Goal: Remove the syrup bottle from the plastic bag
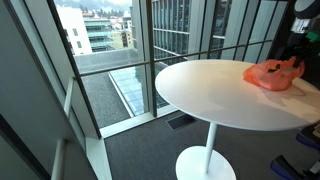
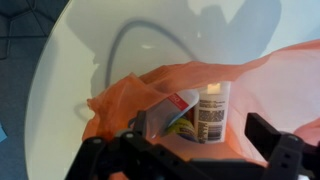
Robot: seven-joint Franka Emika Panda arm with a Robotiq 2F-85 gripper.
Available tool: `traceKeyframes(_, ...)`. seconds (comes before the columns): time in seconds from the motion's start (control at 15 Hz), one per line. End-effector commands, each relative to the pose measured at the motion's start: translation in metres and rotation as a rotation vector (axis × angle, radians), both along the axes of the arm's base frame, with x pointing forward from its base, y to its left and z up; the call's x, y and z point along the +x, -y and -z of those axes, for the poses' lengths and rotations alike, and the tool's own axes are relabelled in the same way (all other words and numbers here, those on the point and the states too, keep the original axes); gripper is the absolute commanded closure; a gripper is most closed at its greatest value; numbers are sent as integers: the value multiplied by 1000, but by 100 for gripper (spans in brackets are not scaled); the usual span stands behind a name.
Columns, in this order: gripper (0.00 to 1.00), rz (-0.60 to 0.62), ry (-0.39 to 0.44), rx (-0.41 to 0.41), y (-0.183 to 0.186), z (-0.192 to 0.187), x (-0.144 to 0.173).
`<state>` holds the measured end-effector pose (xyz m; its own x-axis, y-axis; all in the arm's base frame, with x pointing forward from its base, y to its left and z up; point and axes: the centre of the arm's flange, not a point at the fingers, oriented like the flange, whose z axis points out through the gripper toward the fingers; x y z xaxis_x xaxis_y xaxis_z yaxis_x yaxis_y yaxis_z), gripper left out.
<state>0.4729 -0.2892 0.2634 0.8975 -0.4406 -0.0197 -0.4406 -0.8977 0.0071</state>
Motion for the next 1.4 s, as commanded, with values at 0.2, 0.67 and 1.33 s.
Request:
traceKeyframes(0.2, 0, 36, -16, 12, -10, 14, -9)
traceKeyframes(0.67, 0, 9, 23, -14, -4, 29, 0)
traceKeyframes(1.33, 0, -6, 130, -137, 6, 27, 15)
